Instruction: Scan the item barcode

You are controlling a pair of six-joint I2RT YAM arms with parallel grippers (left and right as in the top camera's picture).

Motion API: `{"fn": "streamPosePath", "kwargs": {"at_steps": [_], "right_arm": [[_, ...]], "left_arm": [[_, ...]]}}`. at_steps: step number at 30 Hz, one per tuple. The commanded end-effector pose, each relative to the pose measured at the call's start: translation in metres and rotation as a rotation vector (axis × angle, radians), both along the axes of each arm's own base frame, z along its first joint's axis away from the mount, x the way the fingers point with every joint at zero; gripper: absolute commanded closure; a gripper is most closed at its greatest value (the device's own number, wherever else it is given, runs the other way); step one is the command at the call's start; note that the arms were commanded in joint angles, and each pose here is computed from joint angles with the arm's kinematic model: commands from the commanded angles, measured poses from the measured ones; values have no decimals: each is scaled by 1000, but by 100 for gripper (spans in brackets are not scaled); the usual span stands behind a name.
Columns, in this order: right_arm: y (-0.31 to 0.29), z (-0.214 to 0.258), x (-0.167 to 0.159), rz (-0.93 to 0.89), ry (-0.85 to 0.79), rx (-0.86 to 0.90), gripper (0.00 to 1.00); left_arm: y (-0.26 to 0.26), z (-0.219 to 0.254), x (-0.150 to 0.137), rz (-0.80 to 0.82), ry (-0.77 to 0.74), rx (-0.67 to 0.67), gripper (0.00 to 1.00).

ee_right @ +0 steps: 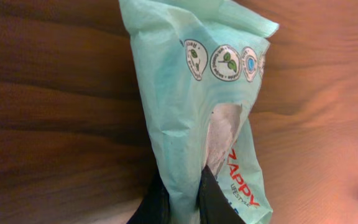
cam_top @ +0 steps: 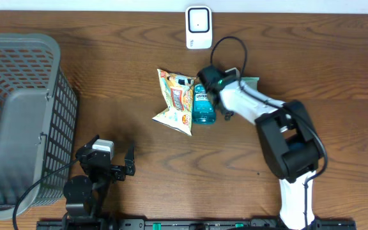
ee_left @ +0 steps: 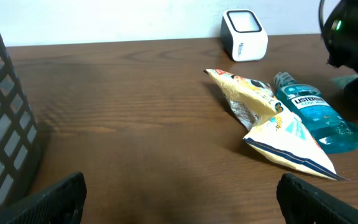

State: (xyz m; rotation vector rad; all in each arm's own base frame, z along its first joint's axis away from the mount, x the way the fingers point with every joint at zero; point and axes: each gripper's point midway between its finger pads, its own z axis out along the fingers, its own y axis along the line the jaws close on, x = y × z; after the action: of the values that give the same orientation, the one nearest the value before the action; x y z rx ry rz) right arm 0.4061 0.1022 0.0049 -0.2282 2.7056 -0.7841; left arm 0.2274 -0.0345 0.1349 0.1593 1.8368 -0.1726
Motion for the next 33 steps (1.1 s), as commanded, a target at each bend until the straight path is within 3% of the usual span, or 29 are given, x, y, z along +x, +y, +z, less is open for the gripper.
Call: {"fn": "streamPosePath", "kwargs": {"at_steps": [1, 5, 13, 26, 33], "right_arm": [[88, 0, -30, 154, 308, 578, 99], [120, 56, -44, 286, 426, 926, 99], [107, 99, -70, 369, 562, 1266, 99], [127, 188, -81, 527, 494, 1842, 99], [128, 213, -94, 690, 394, 1930, 99]], "left_arm": [[0, -11, -1, -3, 29, 11, 2], [0, -11, -1, -3, 29, 11, 2], [0, -11, -1, -3, 28, 11, 2], [0, -11, -1, -3, 29, 11, 2], [0, -11, -1, -3, 29, 11, 2]]}}
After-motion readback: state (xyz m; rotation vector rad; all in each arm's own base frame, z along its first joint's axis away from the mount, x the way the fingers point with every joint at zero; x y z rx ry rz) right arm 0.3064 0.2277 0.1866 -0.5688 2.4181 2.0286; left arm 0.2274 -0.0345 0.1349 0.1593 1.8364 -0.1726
